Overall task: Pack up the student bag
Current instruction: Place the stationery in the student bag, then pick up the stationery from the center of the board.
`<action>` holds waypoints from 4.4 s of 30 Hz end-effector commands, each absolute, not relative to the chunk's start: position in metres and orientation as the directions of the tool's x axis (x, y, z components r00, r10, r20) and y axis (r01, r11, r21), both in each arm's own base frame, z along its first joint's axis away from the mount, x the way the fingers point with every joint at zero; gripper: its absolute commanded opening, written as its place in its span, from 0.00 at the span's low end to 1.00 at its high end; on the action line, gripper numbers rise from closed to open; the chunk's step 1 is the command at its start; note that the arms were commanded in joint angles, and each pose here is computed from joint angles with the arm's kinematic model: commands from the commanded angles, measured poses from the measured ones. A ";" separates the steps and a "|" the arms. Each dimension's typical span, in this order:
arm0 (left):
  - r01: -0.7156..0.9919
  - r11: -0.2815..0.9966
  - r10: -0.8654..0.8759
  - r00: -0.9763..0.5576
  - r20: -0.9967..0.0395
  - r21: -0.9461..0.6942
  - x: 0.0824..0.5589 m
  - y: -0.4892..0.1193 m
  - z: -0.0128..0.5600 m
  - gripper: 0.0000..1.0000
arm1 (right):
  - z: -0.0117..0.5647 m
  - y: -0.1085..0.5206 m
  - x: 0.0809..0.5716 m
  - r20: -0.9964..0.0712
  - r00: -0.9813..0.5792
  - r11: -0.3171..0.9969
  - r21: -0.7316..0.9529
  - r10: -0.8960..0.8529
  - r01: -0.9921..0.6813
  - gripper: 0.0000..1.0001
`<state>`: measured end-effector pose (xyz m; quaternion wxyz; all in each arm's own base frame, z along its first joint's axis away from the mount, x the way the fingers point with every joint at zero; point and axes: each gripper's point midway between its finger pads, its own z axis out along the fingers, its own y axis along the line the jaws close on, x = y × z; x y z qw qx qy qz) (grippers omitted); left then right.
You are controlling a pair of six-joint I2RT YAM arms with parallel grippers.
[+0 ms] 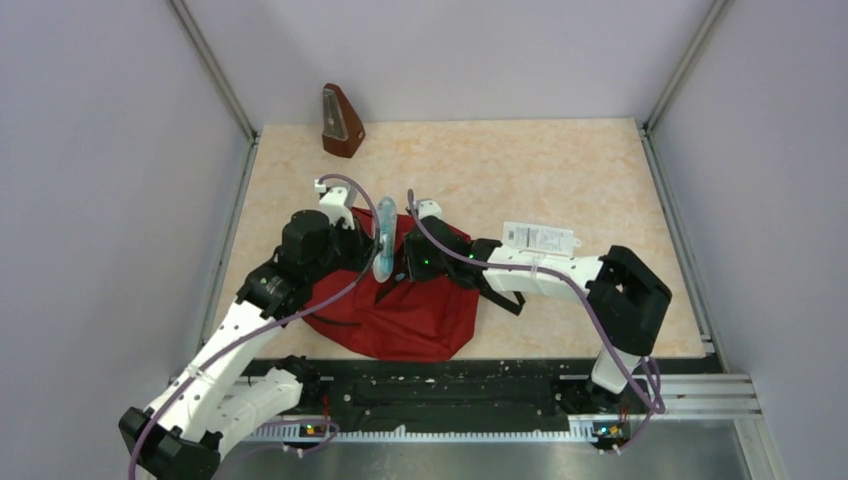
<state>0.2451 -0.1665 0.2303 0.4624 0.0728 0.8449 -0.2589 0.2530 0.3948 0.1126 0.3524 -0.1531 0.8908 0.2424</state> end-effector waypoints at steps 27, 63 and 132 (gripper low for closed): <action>0.391 0.804 -0.079 -0.677 -0.732 -0.449 0.228 -0.184 0.175 0.00 | 0.243 0.391 0.289 -0.844 -0.533 0.788 0.367 0.059 -0.495 0.00; 0.335 0.634 -0.154 -0.828 -0.539 -0.697 0.238 -0.240 0.133 0.00 | 0.222 0.392 0.314 -0.887 -0.449 0.816 0.335 0.105 -0.471 0.00; 0.217 0.973 0.048 -0.513 -0.857 -0.075 0.277 -0.104 0.216 0.84 | 0.032 -0.006 0.387 -0.512 -0.810 0.957 0.106 0.284 0.269 0.61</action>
